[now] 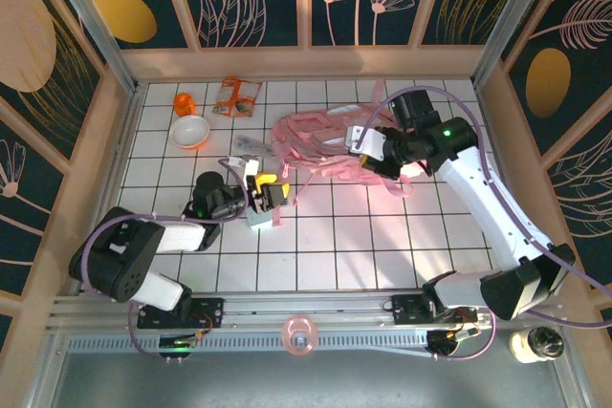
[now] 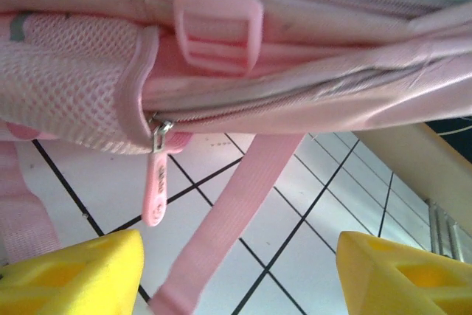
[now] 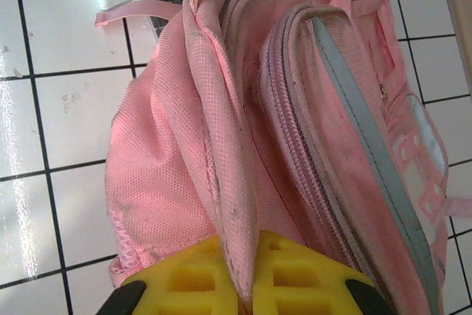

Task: Pack the student bag

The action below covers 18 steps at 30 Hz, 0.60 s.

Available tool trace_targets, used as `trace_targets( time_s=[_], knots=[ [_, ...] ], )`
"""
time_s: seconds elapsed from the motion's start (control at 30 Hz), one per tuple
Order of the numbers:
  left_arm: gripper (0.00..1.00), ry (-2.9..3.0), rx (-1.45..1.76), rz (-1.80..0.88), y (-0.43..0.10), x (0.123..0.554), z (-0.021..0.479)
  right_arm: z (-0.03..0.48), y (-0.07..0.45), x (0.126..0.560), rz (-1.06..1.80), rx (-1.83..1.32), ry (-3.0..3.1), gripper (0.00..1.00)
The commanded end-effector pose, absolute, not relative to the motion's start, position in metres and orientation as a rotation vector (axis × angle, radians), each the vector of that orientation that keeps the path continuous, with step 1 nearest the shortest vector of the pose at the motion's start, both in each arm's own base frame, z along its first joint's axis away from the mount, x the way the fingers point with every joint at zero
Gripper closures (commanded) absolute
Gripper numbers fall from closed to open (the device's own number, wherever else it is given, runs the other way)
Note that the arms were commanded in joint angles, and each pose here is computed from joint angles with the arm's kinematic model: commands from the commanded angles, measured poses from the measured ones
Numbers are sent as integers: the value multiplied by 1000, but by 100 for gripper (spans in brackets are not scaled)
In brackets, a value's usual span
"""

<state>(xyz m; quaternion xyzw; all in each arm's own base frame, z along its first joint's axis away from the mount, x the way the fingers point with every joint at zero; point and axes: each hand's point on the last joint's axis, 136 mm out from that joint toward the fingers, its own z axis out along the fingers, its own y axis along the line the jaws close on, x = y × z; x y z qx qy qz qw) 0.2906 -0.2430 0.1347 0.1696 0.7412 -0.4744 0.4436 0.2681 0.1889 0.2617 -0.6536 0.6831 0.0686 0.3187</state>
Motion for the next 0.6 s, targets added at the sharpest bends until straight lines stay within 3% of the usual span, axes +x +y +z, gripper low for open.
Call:
trace_targets(
  time_s=[0.0,0.57],
  knots=[
    [31,1687,495,-1122,-247,298,154,292,194,273,169,-1690,1702,100],
    [39,1644,608,-1052,-267,322,122,300,195,279,160,-1655,1701,100]
  ],
)
